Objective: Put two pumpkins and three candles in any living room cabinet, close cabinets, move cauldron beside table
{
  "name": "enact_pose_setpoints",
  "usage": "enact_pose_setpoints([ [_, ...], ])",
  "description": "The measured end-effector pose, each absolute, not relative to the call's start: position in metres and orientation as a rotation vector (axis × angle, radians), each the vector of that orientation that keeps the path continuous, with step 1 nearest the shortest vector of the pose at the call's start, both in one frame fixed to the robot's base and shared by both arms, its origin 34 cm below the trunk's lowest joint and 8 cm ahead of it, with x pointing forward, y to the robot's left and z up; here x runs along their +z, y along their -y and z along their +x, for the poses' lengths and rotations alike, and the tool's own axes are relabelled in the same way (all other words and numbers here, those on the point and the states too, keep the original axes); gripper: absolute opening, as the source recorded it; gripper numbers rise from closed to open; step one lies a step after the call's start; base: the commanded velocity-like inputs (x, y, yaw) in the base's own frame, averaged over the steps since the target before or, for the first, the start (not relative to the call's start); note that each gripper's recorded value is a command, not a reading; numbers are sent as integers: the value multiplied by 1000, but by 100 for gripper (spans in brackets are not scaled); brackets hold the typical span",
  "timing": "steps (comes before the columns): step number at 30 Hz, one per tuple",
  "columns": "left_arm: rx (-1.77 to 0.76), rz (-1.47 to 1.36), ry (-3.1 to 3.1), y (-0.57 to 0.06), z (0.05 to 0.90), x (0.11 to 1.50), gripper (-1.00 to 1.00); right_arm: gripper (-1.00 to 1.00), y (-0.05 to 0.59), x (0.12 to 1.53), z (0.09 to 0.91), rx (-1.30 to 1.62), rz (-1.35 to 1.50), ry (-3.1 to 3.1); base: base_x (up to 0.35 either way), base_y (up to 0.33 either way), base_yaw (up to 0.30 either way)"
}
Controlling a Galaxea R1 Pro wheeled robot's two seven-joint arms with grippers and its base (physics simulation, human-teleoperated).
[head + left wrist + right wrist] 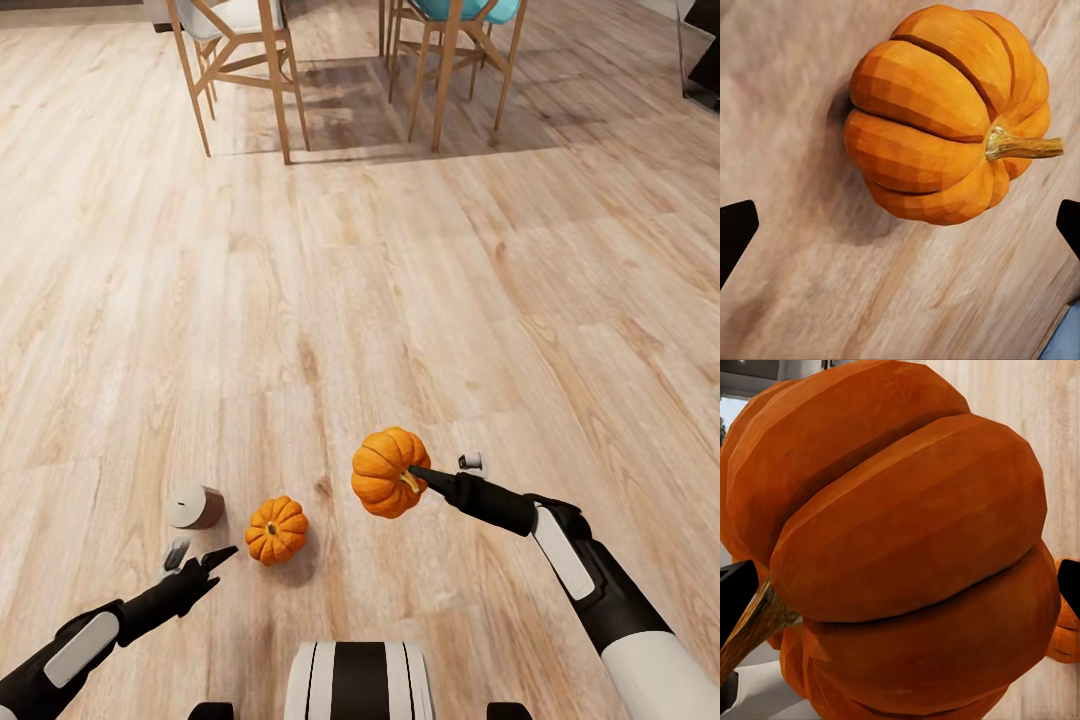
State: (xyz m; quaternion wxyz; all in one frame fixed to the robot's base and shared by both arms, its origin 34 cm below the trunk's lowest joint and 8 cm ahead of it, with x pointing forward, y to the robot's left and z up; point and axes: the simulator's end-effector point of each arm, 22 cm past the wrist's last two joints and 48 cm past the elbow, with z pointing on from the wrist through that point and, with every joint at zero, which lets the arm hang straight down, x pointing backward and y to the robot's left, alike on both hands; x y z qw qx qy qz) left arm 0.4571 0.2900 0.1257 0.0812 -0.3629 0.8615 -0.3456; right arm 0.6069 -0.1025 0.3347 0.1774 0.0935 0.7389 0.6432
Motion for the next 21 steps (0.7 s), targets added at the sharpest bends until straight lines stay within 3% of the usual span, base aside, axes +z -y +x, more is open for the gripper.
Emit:
enact_pose_setpoints([
  [21, -1013, -1085, -2575, -295, 457, 125, 100, -100, 103, 334, 607, 1820, 264, -2092, 51, -47, 0],
])
